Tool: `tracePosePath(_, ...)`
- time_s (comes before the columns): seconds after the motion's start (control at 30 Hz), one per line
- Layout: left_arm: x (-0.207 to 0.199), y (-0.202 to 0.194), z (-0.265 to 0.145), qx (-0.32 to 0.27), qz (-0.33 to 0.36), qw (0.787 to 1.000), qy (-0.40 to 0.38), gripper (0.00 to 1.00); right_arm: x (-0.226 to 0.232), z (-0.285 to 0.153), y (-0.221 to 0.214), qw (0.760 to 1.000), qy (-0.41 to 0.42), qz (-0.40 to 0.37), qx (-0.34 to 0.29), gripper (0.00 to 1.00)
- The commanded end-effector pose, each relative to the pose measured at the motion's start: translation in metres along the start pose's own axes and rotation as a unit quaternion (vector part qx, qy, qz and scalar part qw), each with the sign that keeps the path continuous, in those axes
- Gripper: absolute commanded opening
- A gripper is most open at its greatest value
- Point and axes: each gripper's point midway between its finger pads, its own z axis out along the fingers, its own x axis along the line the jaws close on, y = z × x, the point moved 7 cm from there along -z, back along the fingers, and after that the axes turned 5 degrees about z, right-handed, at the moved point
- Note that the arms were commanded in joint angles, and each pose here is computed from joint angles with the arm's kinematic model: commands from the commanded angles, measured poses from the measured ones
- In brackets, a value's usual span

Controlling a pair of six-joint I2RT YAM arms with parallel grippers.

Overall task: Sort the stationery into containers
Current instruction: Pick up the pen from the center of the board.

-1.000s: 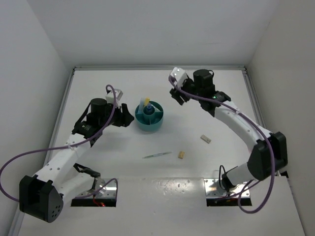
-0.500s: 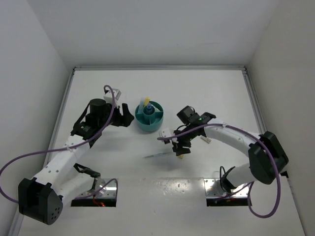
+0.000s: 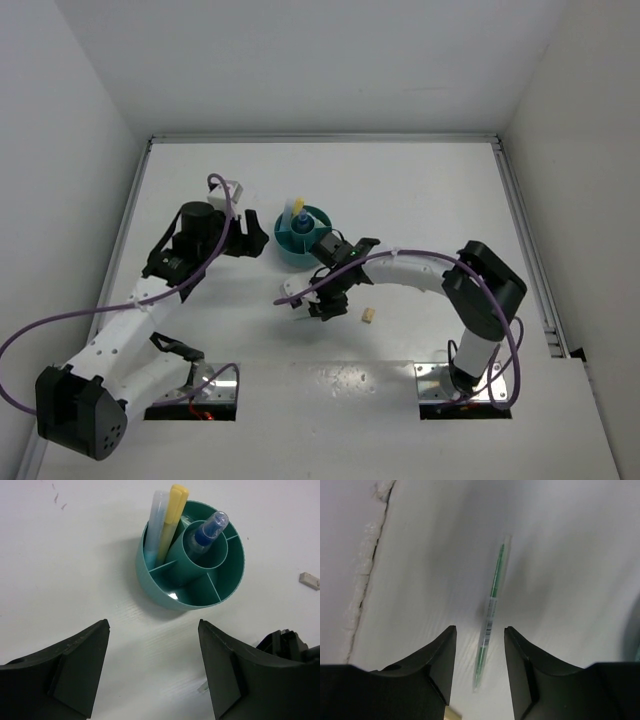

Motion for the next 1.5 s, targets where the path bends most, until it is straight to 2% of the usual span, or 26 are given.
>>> tracePosePath(0.0, -0.001, 0.017, -0.007, -0.034, 0.003, 0.999, 0.011, 0.77, -0.015, 0.003, 0.019, 0.999, -0.031, -0.004, -0.007, 0.43)
tracePosePath(0.17, 0.003, 0.018, -0.013, -0.044, -0.007, 0.998, 0.040, 0.77, -0.011, 0.016, 0.020, 1.000, -0.017, -0.003, 0.011, 0.42)
tracePosePath(0.37, 0.023, 0.027, -0.030, -0.084, -0.037, 0.984, 0.150, 0.79, -0.009, 0.036, 0.008, 0.999, -0.016, 0.015, 0.048, 0.41)
tracePosePath(0.67, 0.022, 0.031, -0.037, -0.102, -0.037, 0.983, 0.151, 0.80, -0.013, 0.047, 0.009, 0.996, -0.023, 0.024, 0.083, 0.37)
tracePosePath(0.9, 0.022, 0.031, -0.037, -0.102, -0.037, 0.983, 0.151, 0.80, 0.006, 0.052, -0.002, 0.990, 0.058, 0.040, 0.125, 0.30)
tracePosePath(1.03, 0.021, 0.031, -0.037, -0.101, -0.037, 0.983, 0.147, 0.80, 0.014, 0.051, -0.004, 0.987, 0.079, 0.034, 0.133, 0.16)
tracePosePath(1.07, 0.021, 0.031, -0.037, -0.101, -0.037, 0.983, 0.147, 0.80, 0.014, 0.051, -0.004, 0.987, 0.079, 0.034, 0.133, 0.08)
tracePosePath(1.13, 0.022, 0.031, -0.037, -0.102, -0.037, 0.983, 0.151, 0.80, 0.014, 0.051, -0.004, 0.987, 0.079, 0.034, 0.133, 0.00)
tracePosePath(1.27, 0.029, 0.033, -0.045, -0.122, -0.051, 0.973, 0.190, 0.80, -0.009, 0.028, 0.030, 0.997, 0.012, 0.035, 0.072, 0.00)
tracePosePath(1.3, 0.031, 0.033, -0.048, -0.129, -0.067, 0.968, 0.206, 0.80, -0.021, 0.009, 0.061, 0.999, -0.034, 0.020, 0.021, 0.00)
tracePosePath(1.37, 0.040, 0.034, -0.057, -0.150, -0.085, 0.953, 0.250, 0.78, -0.035, -0.016, 0.089, 0.992, -0.113, 0.043, -0.020, 0.00)
tracePosePath(1.4, 0.041, 0.035, -0.060, -0.159, -0.092, 0.948, 0.259, 0.76, -0.050, -0.040, 0.119, 0.979, -0.184, 0.034, -0.081, 0.00)
tracePosePath(1.43, 0.043, 0.032, -0.061, -0.162, -0.098, 0.945, 0.267, 0.75, -0.059, -0.055, 0.134, 0.965, -0.232, 0.050, -0.116, 0.00)
tracePosePath(1.47, 0.043, 0.034, -0.065, -0.172, -0.104, 0.942, 0.269, 0.74, -0.073, -0.075, 0.153, 0.936, -0.303, 0.083, -0.161, 0.00)
